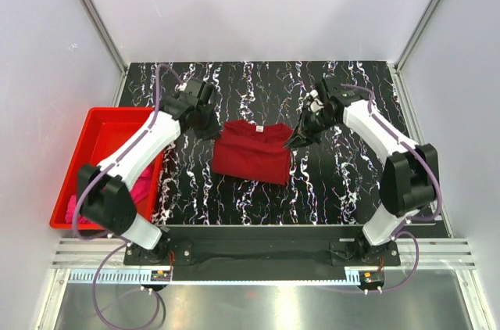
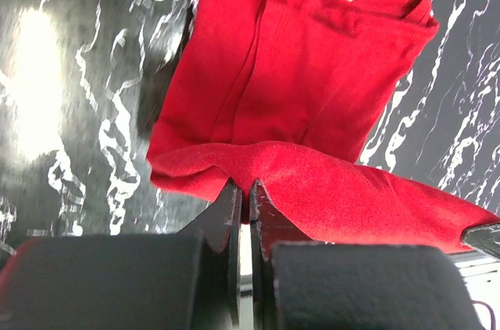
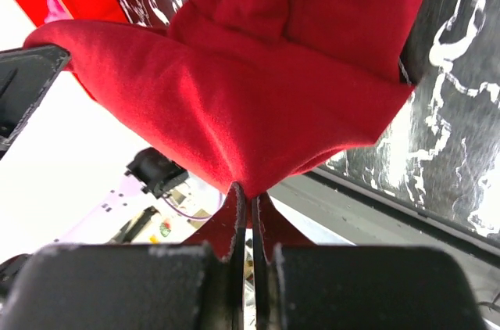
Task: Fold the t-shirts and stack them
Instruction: Fold the tshirt
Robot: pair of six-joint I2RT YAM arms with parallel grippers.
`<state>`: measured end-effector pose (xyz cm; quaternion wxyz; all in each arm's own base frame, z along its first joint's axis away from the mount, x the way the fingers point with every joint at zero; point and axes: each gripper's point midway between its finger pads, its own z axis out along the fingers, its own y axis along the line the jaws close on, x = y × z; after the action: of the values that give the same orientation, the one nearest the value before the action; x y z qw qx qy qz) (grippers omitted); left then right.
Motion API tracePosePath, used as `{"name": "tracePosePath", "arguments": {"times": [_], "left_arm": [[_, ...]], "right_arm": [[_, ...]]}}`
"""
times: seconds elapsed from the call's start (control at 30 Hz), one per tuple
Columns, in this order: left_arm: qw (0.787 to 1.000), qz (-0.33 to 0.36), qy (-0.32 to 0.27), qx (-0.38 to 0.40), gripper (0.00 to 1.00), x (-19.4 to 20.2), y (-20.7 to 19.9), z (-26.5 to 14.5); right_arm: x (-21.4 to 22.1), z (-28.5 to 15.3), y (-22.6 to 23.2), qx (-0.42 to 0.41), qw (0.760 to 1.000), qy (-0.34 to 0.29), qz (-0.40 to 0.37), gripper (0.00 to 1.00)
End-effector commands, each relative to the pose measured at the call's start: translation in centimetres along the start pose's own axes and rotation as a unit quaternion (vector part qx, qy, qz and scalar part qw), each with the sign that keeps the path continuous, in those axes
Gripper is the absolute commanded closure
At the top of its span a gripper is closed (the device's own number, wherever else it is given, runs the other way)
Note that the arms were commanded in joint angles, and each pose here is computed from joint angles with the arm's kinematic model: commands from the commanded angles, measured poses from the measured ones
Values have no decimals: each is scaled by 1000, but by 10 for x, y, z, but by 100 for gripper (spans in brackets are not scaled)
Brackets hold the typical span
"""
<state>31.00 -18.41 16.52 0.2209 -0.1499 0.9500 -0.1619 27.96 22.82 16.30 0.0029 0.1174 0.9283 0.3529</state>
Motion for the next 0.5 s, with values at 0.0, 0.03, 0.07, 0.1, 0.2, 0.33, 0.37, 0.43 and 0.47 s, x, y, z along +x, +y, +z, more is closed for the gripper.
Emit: {"name": "tracePosePath", "arguments": {"times": [0.0,0.03,0.07,0.1,0.2,0.33,0.37,0.43,0.47], "left_arm": [[998,19,-21,52,100,-29,-28,1],[998,21,-26,59,100,-37,-34,1],[998,22,-18,53,100,-37,-33,11],[998,20,-20,54,100,-43,-34,12],[998,22,-17,51,100,-53,-36,24],[998,22,-15,52,100,-67,-35,37],[998,21,-14,50,100,-71,-35,42],[998,18,-8,53,100,-74,-33,53],[998,19,-7,58,100,-78,-35,55]], "right_arm": [[-17,-5,12,-28,999,7,-14,100],[-23,-7,15,-31,999,3,-15,100],[-30,-4,10,-29,1000,5,-8,100],[-33,-4,11,-32,999,6,-6,100],[-49,0,10,-34,999,4,1,100],[-64,8,8,-35,999,6,10,100],[-68,12,5,-32,999,9,13,100],[-76,13,5,-31,999,5,13,100],[-78,17,3,-29,999,8,17,100]]}}
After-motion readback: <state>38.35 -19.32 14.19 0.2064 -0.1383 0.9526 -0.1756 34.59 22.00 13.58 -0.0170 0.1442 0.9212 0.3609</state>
